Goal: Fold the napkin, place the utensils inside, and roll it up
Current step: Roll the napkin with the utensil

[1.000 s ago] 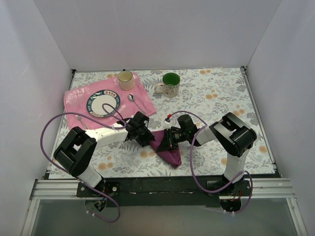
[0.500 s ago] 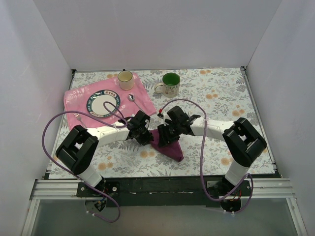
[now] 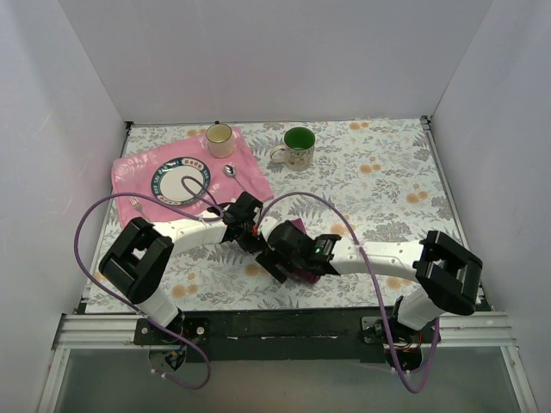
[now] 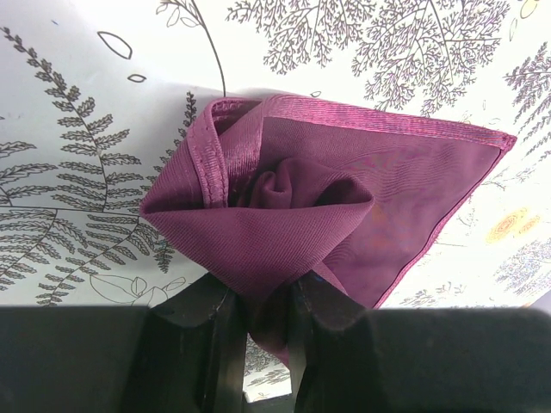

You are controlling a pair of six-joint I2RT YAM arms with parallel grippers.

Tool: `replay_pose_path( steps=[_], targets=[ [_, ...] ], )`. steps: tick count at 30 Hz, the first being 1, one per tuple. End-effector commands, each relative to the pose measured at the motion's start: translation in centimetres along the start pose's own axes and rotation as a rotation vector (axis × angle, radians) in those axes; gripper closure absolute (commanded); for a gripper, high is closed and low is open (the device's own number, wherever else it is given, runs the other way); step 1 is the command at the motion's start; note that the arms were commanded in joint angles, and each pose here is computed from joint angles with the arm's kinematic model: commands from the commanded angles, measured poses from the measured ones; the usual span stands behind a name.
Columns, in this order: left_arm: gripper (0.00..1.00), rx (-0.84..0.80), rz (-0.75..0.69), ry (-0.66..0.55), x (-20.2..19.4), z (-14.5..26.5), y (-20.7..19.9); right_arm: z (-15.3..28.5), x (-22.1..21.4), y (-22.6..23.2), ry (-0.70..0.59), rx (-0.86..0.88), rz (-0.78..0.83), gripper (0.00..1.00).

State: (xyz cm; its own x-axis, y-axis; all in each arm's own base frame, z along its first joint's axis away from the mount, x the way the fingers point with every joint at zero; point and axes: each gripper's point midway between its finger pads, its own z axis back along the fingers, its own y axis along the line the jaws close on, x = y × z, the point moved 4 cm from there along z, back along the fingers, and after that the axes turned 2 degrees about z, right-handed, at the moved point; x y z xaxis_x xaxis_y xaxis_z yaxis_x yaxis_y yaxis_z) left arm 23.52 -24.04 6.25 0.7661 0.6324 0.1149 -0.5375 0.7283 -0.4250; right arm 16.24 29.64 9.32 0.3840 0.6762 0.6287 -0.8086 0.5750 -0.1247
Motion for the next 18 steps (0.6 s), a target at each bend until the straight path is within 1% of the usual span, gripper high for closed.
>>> replay_pose_path(
  steps=[1,6,7,9,11,12,14,15,16,17,18],
  targets=[
    [0.82,0.016,-0.011,-0.010,0.3,0.1,0.1,-0.9,0.9,-0.6,-0.081,-0.195,0.108,0.02],
    [0.82,0.010,-0.009,-0.010,0.4,0.3,0.0,-2.3,-0.1,-0.1,-0.082,-0.234,0.144,0.07],
    [0.82,0.004,-0.009,-0.007,0.3,0.4,-0.1,-2.4,-0.2,-0.3,-0.078,-0.249,0.144,0.11],
    [0.83,0.006,-0.009,-0.007,0.3,0.5,0.1,-2.9,-0.5,-0.5,-0.080,-0.277,0.151,0.16],
    [0.83,0.006,-0.008,0.001,0.2,0.5,0.2,-3.4,-0.7,-0.5,-0.078,-0.281,0.158,0.16],
    [0.83,0.002,-0.008,0.003,0.2,0.5,0.2,-3.6,-0.8,-0.6,-0.073,-0.285,0.185,0.17],
    [0.83,-0.002,-0.010,0.006,0.2,0.6,0.2,-3.8,-1.0,-0.7,-0.072,-0.290,0.195,0.22],
    [0.83,-0.001,-0.007,0.004,0.3,0.7,0.2,-3.9,-1.4,-0.8,-0.066,-0.297,0.198,0.33],
    [0.83,-0.002,-0.009,0.002,0.4,0.8,0.2,-4.0,-1.7,-0.8,-0.061,-0.293,0.199,0.40],
    [0.83,-0.010,-0.018,-0.006,0.6,1.0,0.1,-4.0,-1.8,-0.7,-0.066,-0.290,0.190,0.44],
    [0.82,-0.011,-0.021,-0.013,0.8,1.1,0.1,-3.9,-2.3,-0.7,-0.061,-0.286,0.187,0.51]
  ],
)
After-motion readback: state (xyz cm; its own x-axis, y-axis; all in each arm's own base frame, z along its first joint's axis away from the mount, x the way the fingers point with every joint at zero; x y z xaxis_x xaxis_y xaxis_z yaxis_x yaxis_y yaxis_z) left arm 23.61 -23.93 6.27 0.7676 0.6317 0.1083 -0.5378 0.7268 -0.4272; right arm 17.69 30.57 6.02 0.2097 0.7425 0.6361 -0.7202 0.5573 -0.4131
